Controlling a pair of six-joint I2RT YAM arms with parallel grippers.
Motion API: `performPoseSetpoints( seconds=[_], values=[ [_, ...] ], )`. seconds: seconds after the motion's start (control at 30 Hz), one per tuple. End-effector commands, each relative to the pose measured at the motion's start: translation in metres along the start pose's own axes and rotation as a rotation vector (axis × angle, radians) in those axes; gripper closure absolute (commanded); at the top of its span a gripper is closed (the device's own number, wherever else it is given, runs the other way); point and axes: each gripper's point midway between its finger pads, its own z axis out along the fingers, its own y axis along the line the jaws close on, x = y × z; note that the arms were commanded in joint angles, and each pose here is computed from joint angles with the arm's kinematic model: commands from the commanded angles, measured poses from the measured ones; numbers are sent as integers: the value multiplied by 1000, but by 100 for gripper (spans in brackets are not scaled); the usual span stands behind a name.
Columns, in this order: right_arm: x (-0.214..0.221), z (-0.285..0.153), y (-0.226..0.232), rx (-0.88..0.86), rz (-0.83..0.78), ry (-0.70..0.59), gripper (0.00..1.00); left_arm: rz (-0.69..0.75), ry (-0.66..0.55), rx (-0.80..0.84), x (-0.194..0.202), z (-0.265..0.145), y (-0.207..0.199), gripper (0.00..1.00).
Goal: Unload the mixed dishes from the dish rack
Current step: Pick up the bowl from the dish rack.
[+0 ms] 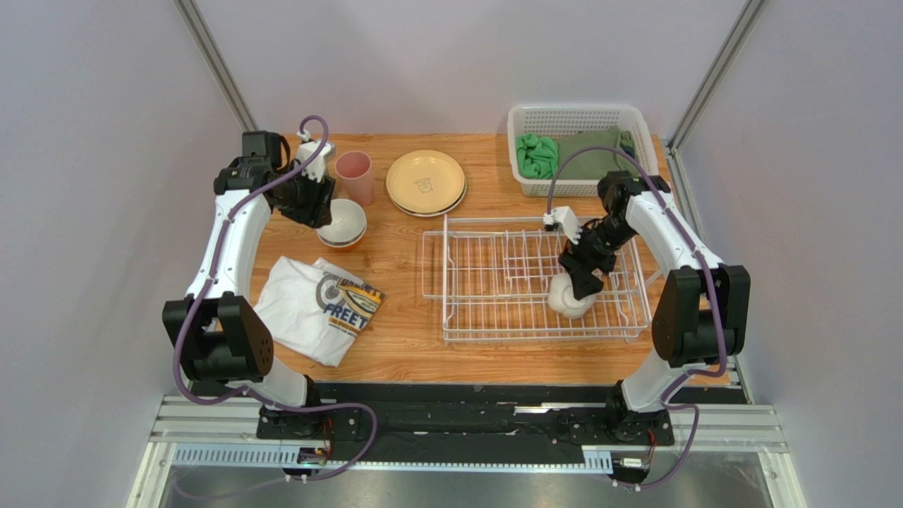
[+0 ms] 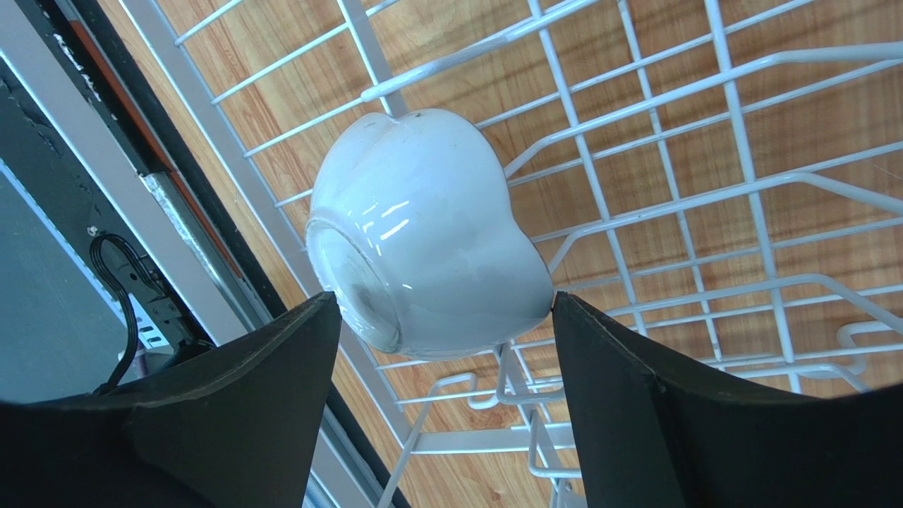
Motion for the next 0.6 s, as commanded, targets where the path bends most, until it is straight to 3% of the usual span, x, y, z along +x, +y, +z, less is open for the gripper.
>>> performPoseSetpoints(
  seconds=[0.0, 0.2, 0.57],
  values=[
    [9, -7, 33, -96, 30, 18, 22, 29, -50, -5, -14, -14, -4, 41],
    [11, -2, 36, -116, 36, 19, 23, 27, -50, -2, -14, -14, -5, 41],
    [9, -8, 41, -107, 37, 7, 50, 28, -48, 1, -14, -14, -6, 41]
  ],
)
